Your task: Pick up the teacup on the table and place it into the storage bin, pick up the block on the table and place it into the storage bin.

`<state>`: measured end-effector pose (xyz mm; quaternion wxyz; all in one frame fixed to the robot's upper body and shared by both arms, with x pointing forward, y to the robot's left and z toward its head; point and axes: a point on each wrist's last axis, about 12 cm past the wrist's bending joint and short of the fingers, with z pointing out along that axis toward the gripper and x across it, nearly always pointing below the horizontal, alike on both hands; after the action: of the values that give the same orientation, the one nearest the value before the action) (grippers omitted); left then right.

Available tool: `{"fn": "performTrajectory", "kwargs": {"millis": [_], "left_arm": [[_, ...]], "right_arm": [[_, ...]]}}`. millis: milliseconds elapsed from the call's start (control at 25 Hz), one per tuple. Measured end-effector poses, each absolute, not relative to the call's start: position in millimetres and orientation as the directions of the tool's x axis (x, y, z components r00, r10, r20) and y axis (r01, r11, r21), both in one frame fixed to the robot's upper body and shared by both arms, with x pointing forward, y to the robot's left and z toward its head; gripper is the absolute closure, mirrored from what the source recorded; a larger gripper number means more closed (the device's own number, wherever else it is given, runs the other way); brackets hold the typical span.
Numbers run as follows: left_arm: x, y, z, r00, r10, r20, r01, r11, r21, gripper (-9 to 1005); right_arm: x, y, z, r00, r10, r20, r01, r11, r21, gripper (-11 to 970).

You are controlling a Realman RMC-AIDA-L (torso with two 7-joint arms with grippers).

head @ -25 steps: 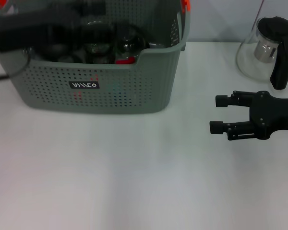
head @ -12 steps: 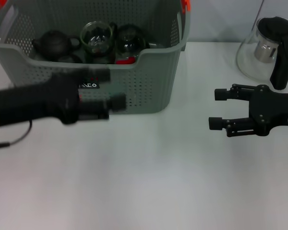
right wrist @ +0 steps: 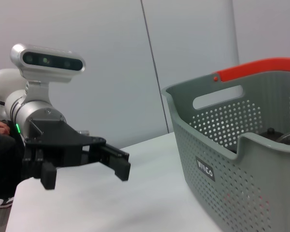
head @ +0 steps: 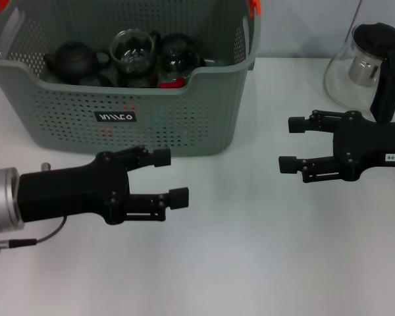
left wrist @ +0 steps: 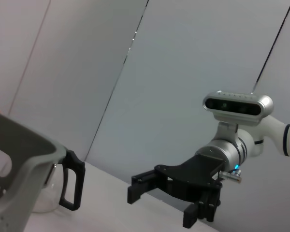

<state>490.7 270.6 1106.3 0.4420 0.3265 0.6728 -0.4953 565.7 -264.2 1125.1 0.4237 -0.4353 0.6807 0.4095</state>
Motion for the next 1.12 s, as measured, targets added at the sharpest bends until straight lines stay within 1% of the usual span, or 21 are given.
{"fn": "performTrajectory", "kwargs": {"millis": [280,720,920,1040,1120], "left_arm": [[489.8,267.5,1097.6,-0.403,0.004,-0.915,0.876,0.291,-0.385,46],[491.6,265.0,1096.1,-0.369,0.021,-0.929,0.894,0.280,-0.349,46],[494.0,261.8,1093.8,-0.334,0.089,-0.938,0.916,0.263,-0.301,46],[498.6,257.9,1088.5,-0.344,0.154,-0.926,0.918,0.264,-0.297,47],[500.3,255.9,1086.8,-0.350,0.169,-0.921,0.917,0.262,-0.300,47]], "right_arm": [[566.7,-256.1,1123.1,-0.250,-0.268,-0.931,-0.947,0.266,0.177,35],[571.0,-252.2,1118.3,-0.250,-0.312,-0.917,-0.945,0.285,0.160,32],[569.8,-249.3,1116.7,-0.246,-0.341,-0.907,-0.952,0.262,0.160,32],[570.4,-247.8,1115.6,-0.248,-0.373,-0.894,-0.955,0.249,0.161,32],[571.4,-246.5,1115.4,-0.247,-0.391,-0.887,-0.957,0.243,0.159,32]]}}
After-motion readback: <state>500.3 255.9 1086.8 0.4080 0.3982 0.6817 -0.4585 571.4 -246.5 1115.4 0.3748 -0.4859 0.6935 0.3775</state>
